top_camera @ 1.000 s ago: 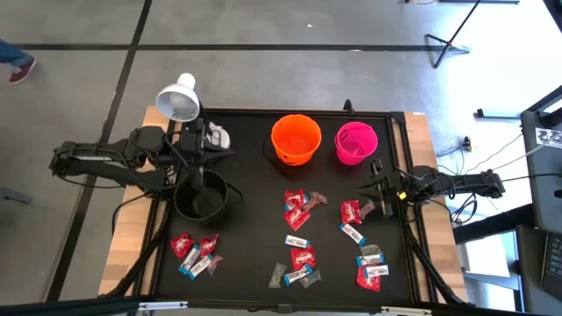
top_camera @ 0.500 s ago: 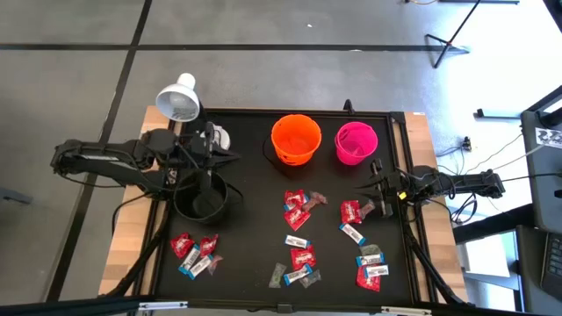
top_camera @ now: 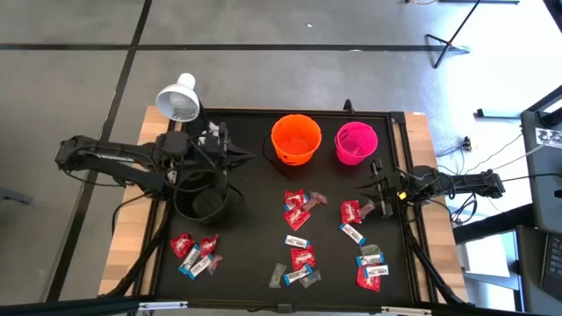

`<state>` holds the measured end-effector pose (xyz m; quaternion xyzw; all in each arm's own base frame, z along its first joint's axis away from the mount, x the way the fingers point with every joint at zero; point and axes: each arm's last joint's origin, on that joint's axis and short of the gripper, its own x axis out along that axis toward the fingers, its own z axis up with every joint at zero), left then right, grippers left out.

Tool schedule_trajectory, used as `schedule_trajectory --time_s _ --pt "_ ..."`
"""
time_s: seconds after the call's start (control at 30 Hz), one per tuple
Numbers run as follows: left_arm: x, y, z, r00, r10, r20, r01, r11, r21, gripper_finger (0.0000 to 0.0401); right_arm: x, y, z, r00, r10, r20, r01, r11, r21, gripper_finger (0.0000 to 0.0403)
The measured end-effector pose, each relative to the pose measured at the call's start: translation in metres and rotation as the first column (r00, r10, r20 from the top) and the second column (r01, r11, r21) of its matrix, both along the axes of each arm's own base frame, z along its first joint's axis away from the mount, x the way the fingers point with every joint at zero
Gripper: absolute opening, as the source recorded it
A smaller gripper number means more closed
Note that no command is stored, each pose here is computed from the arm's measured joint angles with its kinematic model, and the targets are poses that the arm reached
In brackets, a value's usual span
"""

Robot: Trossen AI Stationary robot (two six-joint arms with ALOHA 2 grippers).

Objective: Sort candy
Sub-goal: Put the red candy into the orange bucket

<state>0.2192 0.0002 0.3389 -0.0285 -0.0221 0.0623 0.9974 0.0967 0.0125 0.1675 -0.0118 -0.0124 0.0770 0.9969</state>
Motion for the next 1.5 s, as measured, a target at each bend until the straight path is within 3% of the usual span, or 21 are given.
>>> schedule_trajectory --time_s 0.33,0.73,1.17,1.5 --pt "0.014 0.001 -0.011 0.999 0.006 -0.041 -0.008 0.999 -0.048 0.0 0.0 0.0 0.0 1.0 0.0 0.0 0.0 1.0 0.0 0.0058" --pt "0.016 0.007 -0.007 0.999 0.032 0.013 -0.031 0.999 -0.015 0.0 0.0 0.0 0.0 1.0 0.0 0.0 0.0 1.0 0.0 0.0058" --pt "0.016 0.012 -0.007 0.999 0.048 0.006 -0.048 0.998 0.029 0.0 0.0 0.0 0.0 1.0 0.0 0.0 0.0 1.0 0.0 0.0058" --pt "0.02 0.012 -0.013 0.998 0.047 -0.037 -0.047 0.999 0.006 0.0 0.0 0.0 0.0 1.0 0.0 0.0 0.0 1.0 0.0 0.0058"
